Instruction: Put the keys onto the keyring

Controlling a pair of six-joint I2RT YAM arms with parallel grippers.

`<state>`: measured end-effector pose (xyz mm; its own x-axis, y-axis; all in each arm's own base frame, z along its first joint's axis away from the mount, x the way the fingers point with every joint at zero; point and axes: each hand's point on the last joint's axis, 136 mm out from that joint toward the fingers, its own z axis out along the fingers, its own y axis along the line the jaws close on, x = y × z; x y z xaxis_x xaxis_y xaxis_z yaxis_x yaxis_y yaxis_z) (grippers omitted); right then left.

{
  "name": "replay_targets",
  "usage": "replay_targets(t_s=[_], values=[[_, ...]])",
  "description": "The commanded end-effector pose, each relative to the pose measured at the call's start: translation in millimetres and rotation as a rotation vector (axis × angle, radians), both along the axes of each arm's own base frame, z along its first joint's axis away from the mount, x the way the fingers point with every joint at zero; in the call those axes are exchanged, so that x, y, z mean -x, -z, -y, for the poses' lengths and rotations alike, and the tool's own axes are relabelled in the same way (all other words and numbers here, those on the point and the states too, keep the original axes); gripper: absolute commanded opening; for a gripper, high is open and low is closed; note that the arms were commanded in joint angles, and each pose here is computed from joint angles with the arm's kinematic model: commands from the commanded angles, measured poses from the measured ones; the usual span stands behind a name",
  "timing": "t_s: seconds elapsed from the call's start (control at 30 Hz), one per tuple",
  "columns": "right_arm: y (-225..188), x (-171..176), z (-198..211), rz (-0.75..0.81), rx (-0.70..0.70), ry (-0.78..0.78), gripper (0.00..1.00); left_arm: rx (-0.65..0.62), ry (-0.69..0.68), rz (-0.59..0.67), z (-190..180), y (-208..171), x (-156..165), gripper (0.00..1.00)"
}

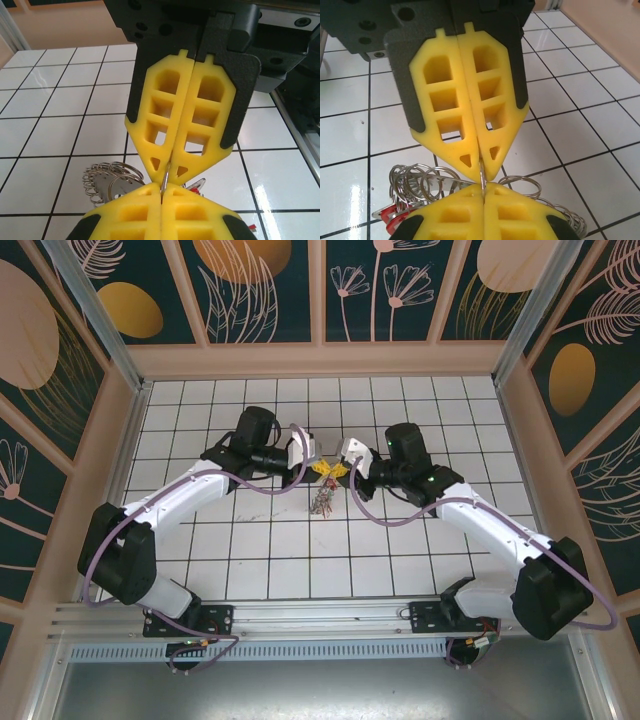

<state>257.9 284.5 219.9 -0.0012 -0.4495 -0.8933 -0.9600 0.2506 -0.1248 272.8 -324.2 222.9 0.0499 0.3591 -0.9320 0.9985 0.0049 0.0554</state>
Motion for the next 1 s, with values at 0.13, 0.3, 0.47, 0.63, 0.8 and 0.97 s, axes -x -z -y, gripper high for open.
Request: replay_targets(t_s=[0.13, 0.3, 0.47, 0.63, 0.8, 0.97], values=[[-12.4, -1.3, 0.7, 0.041, 0.001, -0.017, 0.00, 0.028, 0.009, 0.055, -0.1, -17.5, -1.2, 0.05], [-19.8, -2.3, -2.1, 0.050, 0.003, -0.036, 0.00, -0.038, -0.026, 0.078, -4.2, -8.7, -8.2, 0.23], [-19.6, -5.2, -4.6, 0.051, 0.024, -0.050, 0.00, -0.100, -0.055, 0.102, -8.3, -2.0, -14.9, 0.34], [-19.8, -6.7, -7.4, 0.043, 0.029, -0.059, 0.00, -0.142, -0.036, 0.102, -6.8, 3.8, -13.9, 0.36], [-21.4, -7.1, -9.6, 0.046, 0.026, -0.065, 0.00, -0.147, -0.010, 0.096, -2.1, 4.8, -12.2, 0.34], [-25.3, -6.6, -11.5, 0.055, 0.015, -0.073, 0.00, -0.175, 0.006, 0.086, 1.2, 11.2, -13.3, 0.32]])
